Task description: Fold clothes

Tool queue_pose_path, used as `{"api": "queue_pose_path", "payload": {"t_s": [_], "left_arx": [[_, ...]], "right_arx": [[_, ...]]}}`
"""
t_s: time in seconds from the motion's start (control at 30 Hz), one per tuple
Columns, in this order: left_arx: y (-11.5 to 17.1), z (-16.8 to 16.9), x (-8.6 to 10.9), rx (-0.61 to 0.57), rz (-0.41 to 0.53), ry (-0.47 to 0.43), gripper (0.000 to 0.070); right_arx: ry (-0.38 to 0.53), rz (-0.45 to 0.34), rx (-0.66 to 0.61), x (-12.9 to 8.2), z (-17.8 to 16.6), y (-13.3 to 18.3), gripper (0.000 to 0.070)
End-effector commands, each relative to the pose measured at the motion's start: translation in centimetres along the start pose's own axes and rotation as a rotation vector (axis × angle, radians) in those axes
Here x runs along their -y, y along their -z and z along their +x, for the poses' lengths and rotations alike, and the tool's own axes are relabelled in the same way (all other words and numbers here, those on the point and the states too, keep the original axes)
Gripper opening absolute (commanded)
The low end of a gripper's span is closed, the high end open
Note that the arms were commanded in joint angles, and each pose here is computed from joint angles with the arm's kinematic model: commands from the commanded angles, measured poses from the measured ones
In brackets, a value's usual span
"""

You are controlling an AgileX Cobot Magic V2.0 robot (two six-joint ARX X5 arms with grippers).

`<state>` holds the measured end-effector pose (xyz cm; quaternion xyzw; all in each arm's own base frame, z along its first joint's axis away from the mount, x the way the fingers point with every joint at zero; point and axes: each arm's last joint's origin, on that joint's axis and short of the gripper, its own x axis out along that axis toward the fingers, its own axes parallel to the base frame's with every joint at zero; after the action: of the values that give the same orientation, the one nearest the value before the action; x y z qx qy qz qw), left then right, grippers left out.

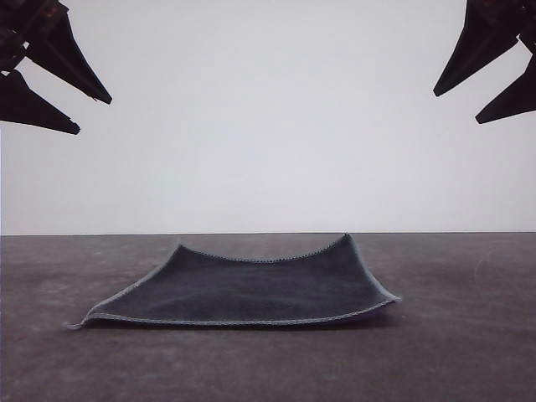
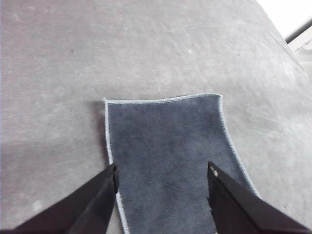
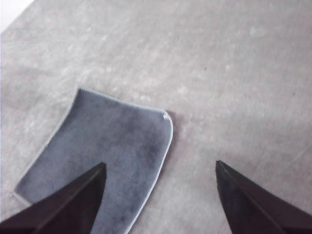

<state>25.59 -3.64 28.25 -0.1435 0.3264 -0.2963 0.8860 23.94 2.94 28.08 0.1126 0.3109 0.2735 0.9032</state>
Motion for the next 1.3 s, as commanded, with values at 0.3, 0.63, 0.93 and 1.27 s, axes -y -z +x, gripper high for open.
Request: {"api": "queue_pose_path", "payload": {"t_s": [0.3,0.63,0.93,1.27], "left_arx": [[0.4,6.9,-2.7,-0.069,-0.038,0.041,0.0354],[0.5,13.4,-6.9,-0.145,-0.084,0.026,0.0354],[-2.2,17.3,-8.8,-0.192,-0.107,0.042,0.0354],[-1.8,18.7,-8.3,-0.270,-0.053,0.074,0.0354]], "right_arx": [[-0.078,0.063,-0.088,2.2,7.4,0.8,0.0453],[-0.119,0.124,-0.148,5.3,14.4,1.2,0.0453],[-0.196,0.138,-0.192,6.1,18.5,-0.7,0.0453],[-0.214,0.108,-0.223,5.0,19.8,-0.6,0.0452]]}}
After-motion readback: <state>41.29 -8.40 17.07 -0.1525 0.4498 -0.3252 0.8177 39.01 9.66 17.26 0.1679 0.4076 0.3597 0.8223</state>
